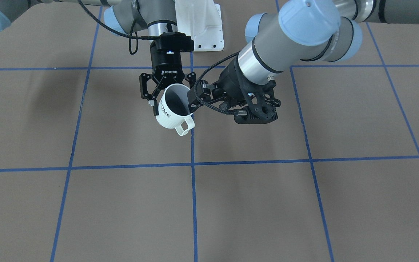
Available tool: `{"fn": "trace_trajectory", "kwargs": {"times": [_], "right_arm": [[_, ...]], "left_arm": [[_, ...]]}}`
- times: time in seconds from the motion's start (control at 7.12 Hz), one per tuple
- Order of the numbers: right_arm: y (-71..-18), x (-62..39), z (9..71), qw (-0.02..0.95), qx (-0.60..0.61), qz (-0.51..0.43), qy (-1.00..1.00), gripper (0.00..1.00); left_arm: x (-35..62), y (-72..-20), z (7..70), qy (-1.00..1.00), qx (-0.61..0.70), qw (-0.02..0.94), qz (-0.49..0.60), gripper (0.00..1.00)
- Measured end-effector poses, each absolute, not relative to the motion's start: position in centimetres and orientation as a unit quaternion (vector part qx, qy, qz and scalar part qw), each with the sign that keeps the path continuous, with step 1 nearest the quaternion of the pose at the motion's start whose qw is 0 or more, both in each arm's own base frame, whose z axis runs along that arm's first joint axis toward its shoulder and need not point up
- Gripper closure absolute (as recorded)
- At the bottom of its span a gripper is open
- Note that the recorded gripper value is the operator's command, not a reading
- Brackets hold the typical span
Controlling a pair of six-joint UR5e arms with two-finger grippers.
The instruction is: Left arm hands cup to right arm to dump lemon
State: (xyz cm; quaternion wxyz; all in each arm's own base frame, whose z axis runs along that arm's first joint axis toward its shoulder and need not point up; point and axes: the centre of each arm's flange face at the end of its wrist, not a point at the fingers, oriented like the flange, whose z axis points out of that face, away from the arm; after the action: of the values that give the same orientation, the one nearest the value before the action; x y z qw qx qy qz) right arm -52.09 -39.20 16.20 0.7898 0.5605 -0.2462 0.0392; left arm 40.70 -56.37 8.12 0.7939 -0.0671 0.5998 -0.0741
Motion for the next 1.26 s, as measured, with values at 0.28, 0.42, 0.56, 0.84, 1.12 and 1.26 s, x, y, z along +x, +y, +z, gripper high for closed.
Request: {"fn": "trace_trajectory", "kwargs": {"times": [0.28,0.42,0.56,0.84,1.12,1.26], "right_arm": [[-39.2,-52.1,16.3,0.79,0.561,0.039,-0.247,0.73],[-39.2,-52.1,16.3,0.789,0.561,0.039,-0.247,0.73],[-39.1,-52.1,16.4,0.789,0.561,0.039,-0.247,0.73],[-39.1,-52.1,16.4,0.789,0.561,0.04,-0.248,0.73],[-39.1,-52.1,16.4,0.789,0.561,0.039,-0.248,0.72],[-39.1,-52.1,16.4,0.789,0.561,0.039,-0.248,0.72]], "left_arm": [[41.7,-55.5,7.7,0.601,-0.071,0.793,-0.065,0.33],[42.1,-55.2,7.5,0.602,-0.073,0.793,-0.062,0.45],[42.4,-55.0,7.5,0.601,-0.074,0.793,-0.06,0.51],[43.0,-54.7,7.5,0.6,-0.077,0.794,-0.057,0.6],[43.2,-54.6,7.5,0.6,-0.078,0.794,-0.055,0.66],[43.2,-54.5,7.5,0.6,-0.078,0.794,-0.055,0.71]]}}
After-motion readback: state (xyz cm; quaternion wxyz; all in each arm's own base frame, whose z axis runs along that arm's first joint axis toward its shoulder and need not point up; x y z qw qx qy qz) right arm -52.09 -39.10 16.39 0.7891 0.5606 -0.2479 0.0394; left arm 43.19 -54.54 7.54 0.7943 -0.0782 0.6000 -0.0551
